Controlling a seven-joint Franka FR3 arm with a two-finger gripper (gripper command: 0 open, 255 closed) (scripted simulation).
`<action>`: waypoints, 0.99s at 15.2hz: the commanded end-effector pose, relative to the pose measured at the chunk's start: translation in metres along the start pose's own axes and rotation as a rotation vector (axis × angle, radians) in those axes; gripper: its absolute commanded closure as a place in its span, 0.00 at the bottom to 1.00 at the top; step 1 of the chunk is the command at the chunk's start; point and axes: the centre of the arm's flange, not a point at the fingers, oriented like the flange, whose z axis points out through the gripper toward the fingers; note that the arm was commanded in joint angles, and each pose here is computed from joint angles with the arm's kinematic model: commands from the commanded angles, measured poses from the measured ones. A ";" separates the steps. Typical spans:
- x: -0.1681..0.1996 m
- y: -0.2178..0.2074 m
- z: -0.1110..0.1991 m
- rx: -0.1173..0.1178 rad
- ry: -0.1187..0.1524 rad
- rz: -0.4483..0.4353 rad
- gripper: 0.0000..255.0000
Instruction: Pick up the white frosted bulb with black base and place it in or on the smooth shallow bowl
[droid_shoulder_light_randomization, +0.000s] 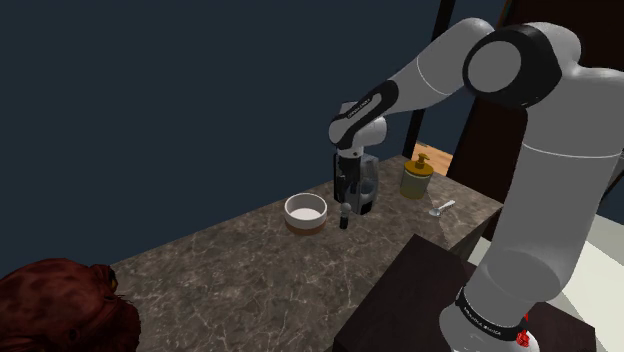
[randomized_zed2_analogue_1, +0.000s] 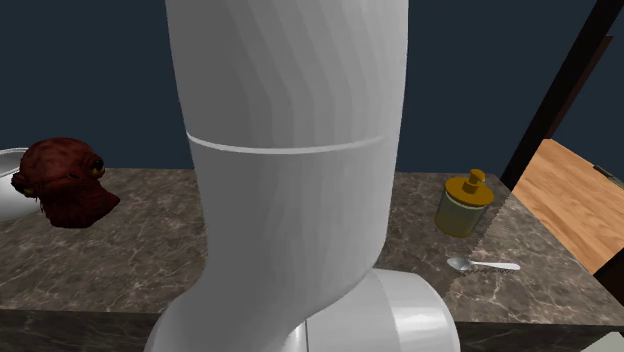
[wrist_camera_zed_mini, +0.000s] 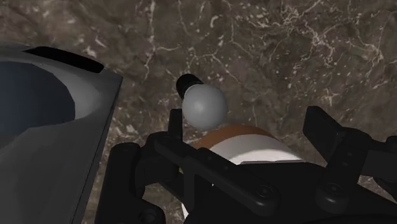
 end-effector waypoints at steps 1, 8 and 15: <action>0.015 0.012 0.019 0.005 -0.003 -0.012 0.00; 0.026 0.023 0.059 0.009 -0.005 -0.020 0.00; 0.026 0.023 0.072 0.009 -0.005 -0.020 0.00</action>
